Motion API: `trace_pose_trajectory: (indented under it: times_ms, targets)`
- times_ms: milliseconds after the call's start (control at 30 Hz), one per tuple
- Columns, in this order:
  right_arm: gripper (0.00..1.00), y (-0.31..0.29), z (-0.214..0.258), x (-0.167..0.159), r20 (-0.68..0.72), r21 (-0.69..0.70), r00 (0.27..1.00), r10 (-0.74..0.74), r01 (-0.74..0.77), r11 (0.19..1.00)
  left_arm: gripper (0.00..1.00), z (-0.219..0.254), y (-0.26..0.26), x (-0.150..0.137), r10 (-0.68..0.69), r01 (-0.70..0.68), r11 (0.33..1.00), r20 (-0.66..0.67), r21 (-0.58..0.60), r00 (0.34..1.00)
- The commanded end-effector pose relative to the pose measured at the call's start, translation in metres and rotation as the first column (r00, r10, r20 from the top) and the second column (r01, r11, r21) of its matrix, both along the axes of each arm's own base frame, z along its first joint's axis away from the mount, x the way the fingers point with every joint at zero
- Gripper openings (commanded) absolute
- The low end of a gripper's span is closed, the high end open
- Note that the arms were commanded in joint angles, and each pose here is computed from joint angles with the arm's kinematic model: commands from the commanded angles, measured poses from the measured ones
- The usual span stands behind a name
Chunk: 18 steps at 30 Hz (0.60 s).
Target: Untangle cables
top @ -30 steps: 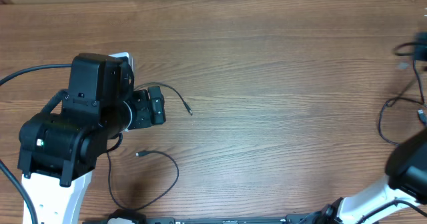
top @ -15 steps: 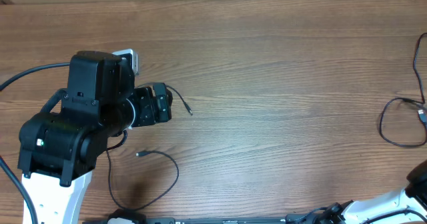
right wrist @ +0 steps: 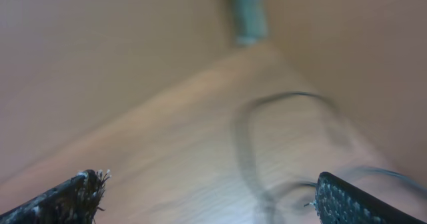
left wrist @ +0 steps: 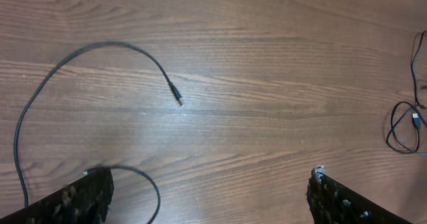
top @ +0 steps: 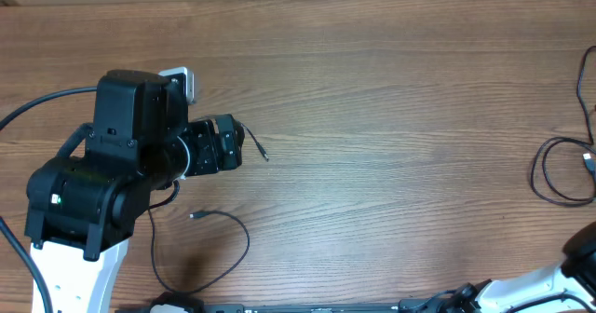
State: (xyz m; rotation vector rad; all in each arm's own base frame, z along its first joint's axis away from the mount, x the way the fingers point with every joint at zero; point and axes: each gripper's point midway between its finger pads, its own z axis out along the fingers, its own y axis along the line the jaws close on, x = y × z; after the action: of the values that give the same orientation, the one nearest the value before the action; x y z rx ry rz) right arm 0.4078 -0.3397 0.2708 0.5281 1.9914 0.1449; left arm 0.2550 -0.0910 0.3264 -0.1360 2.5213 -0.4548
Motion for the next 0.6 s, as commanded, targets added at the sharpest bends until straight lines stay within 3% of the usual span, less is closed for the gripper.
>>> trace_pose_trajectory:
  times_ms: [0, 167, 300, 400, 567]
  targets:
    - [1.0, 0.078, 0.055, 0.017, 0.108, 0.022, 0.974, 0.198, -0.201, 0.979, 0.92, 0.013, 0.008, 0.0, 0.001, -0.004, 0.999, 0.073, 0.039, 0.997]
    - [1.0, 0.153, 0.05, 0.039, 0.035, 0.052, 0.953, 0.3, -0.302, 0.952, 0.93, 0.035, 0.018, 0.002, 0.036, -0.045, 0.998, 0.185, 0.046, 0.982]
    - [1.0, 0.233, 0.045, 0.049, -0.008, 0.106, 0.894, 0.447, -0.444, 0.89, 0.91, 0.054, 0.037, -0.01, 0.095, -0.11, 0.993, 0.268, 0.039, 0.959]
    - [1.0, 0.289, 0.034, 0.048, -0.054, 0.141, 0.829, 0.556, -0.545, 0.827, 0.89, 0.061, 0.057, -0.033, 0.175, -0.188, 0.982, 0.29, 0.018, 0.941]
    - [1.0, 0.358, 0.019, 0.044, -0.143, 0.155, 0.753, 0.642, -0.624, 0.766, 0.89, 0.046, 0.091, -0.095, 0.427, -0.425, 0.904, 0.212, -0.056, 0.879]
